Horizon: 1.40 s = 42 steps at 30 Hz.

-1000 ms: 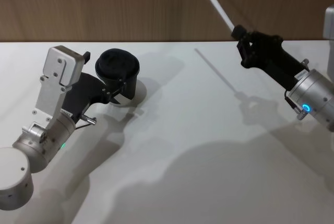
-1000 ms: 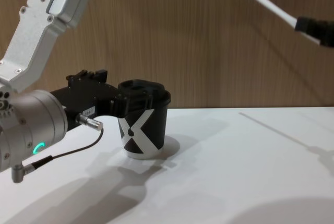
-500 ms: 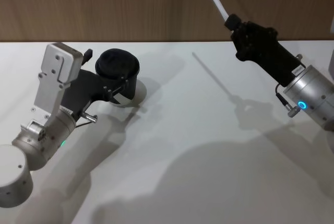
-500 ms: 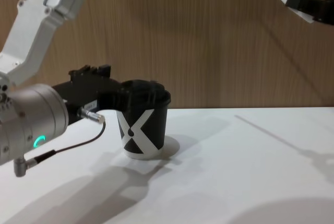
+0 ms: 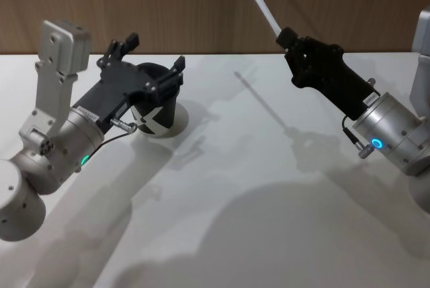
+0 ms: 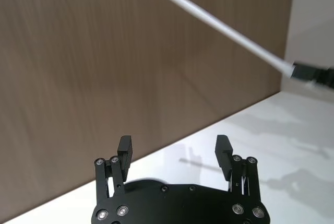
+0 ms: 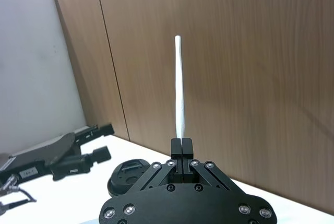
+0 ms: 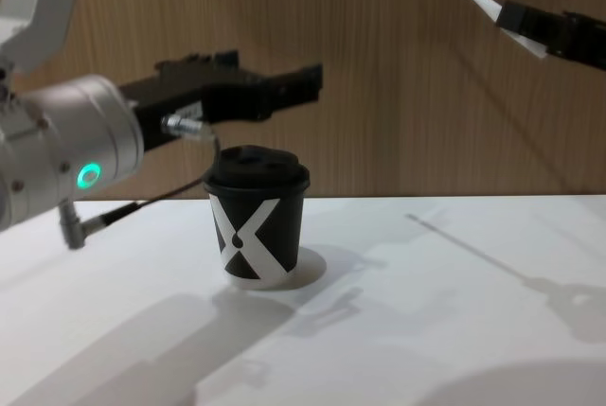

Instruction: Pick up the straw with one hand, pass it to the other hand, and insert it into the cup.

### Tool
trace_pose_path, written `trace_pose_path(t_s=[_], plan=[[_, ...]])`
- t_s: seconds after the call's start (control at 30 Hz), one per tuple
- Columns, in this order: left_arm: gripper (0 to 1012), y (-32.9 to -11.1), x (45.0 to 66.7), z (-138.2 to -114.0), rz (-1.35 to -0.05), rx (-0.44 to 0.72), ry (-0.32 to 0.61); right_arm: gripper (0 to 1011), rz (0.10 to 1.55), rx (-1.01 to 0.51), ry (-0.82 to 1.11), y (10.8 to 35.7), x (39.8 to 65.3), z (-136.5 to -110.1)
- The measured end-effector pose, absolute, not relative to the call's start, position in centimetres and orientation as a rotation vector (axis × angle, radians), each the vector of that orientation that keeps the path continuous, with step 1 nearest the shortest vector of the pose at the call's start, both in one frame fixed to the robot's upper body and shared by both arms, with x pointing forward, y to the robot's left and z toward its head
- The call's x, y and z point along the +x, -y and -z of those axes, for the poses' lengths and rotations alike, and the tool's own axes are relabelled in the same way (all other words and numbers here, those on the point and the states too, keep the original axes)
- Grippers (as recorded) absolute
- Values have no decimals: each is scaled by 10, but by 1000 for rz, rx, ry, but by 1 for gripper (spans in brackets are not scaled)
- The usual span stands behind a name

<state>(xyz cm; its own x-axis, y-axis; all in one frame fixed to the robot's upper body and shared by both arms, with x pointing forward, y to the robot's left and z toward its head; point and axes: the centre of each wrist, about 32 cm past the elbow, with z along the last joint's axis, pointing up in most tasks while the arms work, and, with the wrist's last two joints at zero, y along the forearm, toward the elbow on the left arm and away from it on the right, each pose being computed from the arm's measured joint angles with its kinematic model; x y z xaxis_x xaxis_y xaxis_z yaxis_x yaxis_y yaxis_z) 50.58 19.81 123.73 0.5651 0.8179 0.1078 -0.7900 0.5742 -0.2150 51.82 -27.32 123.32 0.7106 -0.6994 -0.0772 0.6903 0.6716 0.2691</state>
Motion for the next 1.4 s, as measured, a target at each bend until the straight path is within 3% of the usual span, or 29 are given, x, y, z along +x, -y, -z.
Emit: trace_pose_path(t_s=[0.4,0.73,1.4], plan=[[1000,-192,527,-1250,-809,-284,106,6,769,293,51,271,519,-1227],[1000,-186,556,-1252,-684,-409,-40,6,766,291,78,270,520,-1222],[1000,-166,605,-1254,-485,-539,-272,6,767,289,95,269,521,-1220]])
